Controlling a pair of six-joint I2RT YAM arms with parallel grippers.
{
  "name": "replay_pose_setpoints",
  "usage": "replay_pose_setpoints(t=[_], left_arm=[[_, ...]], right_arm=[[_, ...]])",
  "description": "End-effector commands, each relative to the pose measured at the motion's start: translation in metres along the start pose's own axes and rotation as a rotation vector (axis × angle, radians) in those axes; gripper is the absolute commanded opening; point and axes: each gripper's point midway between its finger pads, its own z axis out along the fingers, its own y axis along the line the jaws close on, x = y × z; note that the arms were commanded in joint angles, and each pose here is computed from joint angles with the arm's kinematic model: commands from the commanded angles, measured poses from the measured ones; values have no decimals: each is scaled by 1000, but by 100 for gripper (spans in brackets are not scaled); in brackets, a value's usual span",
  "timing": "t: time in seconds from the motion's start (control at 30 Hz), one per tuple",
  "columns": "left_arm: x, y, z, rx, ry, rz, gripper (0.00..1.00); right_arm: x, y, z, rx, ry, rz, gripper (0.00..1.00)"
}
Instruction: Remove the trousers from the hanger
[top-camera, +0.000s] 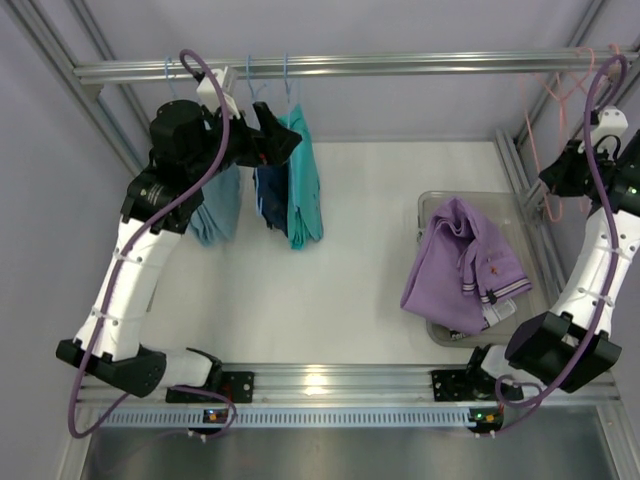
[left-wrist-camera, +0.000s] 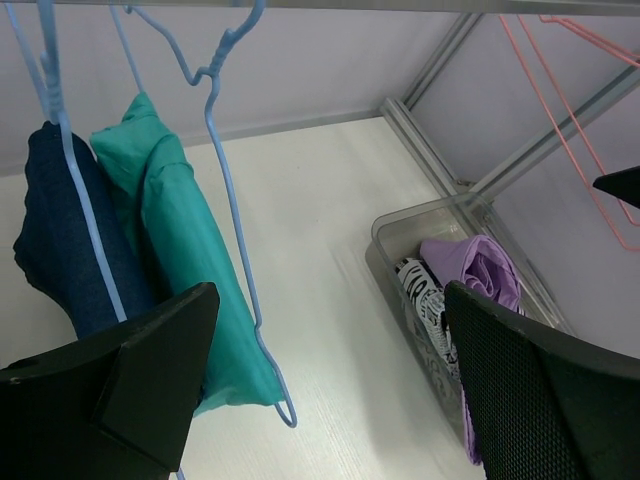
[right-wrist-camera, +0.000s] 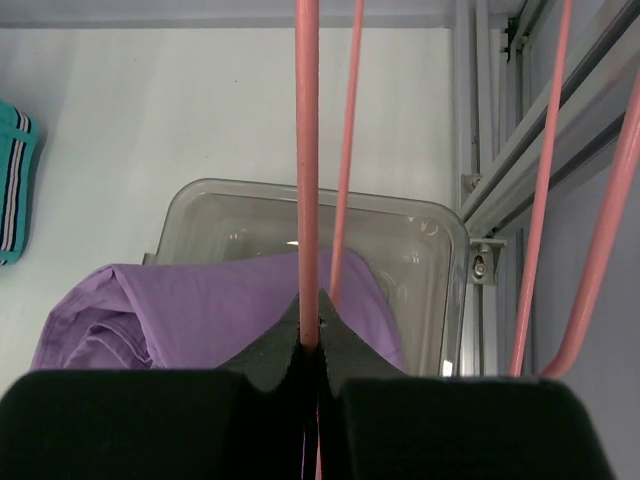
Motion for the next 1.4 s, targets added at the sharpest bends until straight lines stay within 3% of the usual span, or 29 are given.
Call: replay_pose_setpoints(t=[0.0, 0.2, 0.67, 1.37], left_arm=[[-8, 3, -8, -13, -36, -7, 99], [-2, 6, -3, -8, -23, -22, 99], [0, 8, 2, -12, -13, -18, 99], [4, 13, 9, -21, 1, -26, 99]], right_arm=[[-34, -7, -10, 28, -101, -22, 0], [-62, 6, -24, -10, -227, -38, 0], [-78, 16, -31, -69, -328, -37, 0], [-84, 20, -54, -6, -371, -73, 0]])
